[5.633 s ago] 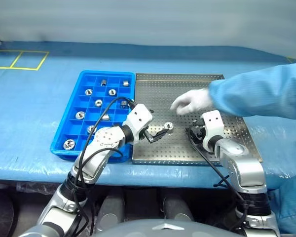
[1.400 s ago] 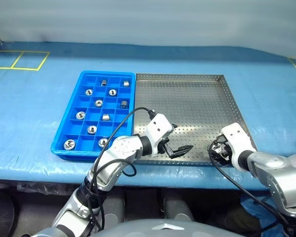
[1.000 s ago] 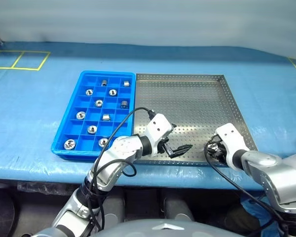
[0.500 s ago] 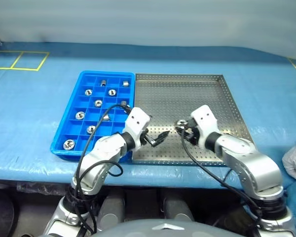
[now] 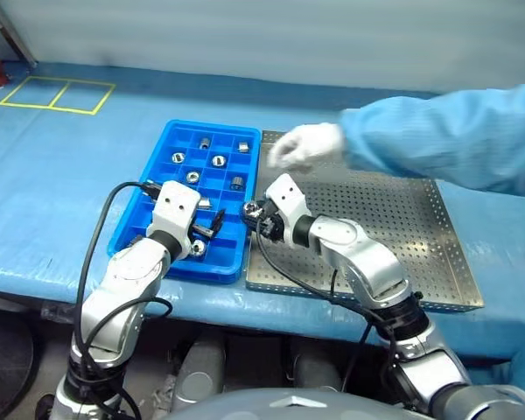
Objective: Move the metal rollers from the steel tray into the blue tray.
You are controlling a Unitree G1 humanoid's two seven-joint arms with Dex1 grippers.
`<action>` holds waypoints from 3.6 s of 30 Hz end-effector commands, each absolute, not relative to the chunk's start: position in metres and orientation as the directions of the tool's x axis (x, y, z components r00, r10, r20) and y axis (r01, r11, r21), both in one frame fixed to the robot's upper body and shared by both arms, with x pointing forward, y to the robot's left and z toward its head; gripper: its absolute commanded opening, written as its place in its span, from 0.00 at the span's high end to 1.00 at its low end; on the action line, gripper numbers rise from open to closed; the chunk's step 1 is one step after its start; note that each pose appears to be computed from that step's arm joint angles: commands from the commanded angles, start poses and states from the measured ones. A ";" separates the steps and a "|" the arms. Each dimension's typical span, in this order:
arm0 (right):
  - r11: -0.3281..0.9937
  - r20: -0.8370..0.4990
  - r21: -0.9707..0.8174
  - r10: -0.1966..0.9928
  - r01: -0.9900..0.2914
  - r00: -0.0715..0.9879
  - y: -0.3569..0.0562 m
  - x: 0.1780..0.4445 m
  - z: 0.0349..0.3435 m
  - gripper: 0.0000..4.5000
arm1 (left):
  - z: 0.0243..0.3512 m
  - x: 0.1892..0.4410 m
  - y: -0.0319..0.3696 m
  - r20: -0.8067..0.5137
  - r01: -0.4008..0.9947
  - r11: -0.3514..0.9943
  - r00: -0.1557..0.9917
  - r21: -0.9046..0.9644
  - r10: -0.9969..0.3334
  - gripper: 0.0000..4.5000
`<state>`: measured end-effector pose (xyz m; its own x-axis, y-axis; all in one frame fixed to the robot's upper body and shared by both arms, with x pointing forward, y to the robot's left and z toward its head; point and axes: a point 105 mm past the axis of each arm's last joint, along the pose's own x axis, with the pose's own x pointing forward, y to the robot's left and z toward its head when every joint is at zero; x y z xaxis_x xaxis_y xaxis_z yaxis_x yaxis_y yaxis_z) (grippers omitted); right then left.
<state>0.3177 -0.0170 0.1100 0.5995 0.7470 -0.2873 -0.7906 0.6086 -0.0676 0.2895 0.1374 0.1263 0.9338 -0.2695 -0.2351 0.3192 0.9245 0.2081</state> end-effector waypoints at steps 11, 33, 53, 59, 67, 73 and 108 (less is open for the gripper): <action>0.562 -0.301 -0.047 0.781 -0.826 0.548 -0.005 0.313 0.102 0.46 | 0.138 0.288 0.133 -0.193 0.328 0.917 0.938 0.226 -0.288 0.00; 0.835 -0.268 -0.160 0.477 -0.527 0.837 -0.112 0.311 0.116 0.25 | 0.135 0.307 0.086 -0.185 0.512 0.835 0.857 0.202 -0.481 0.00; 0.917 -0.401 -0.232 0.213 -0.324 0.891 -0.195 0.276 0.105 0.25 | 0.114 0.289 0.019 -0.245 0.861 0.490 0.508 0.137 -0.826 0.00; 0.934 -0.430 -0.200 0.186 -0.294 0.884 -0.196 0.285 0.089 0.25 | 0.111 0.286 0.017 -0.267 0.879 0.454 0.477 0.145 -0.838 0.00; 0.952 -0.478 -0.167 0.148 -0.255 0.866 -0.203 0.291 0.069 0.25 | 0.116 0.282 0.017 -0.244 0.889 0.437 0.458 0.140 -0.855 0.00; 0.959 -0.470 -0.140 0.155 -0.246 0.869 -0.201 0.292 0.067 0.46 | 0.115 0.282 0.019 -0.249 0.883 0.447 0.469 0.142 -0.847 0.00; 0.562 -0.147 -0.145 0.801 -0.814 0.580 0.031 0.342 0.134 0.58 | 0.119 0.270 0.136 -0.272 0.347 0.925 0.915 0.153 -0.298 0.00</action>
<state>0.3392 0.0262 0.1153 0.5858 0.7820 -0.2130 -0.8096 0.5769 -0.1086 0.2727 0.1435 0.1008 0.9021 -0.2610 -0.3436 0.3246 0.9352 0.1419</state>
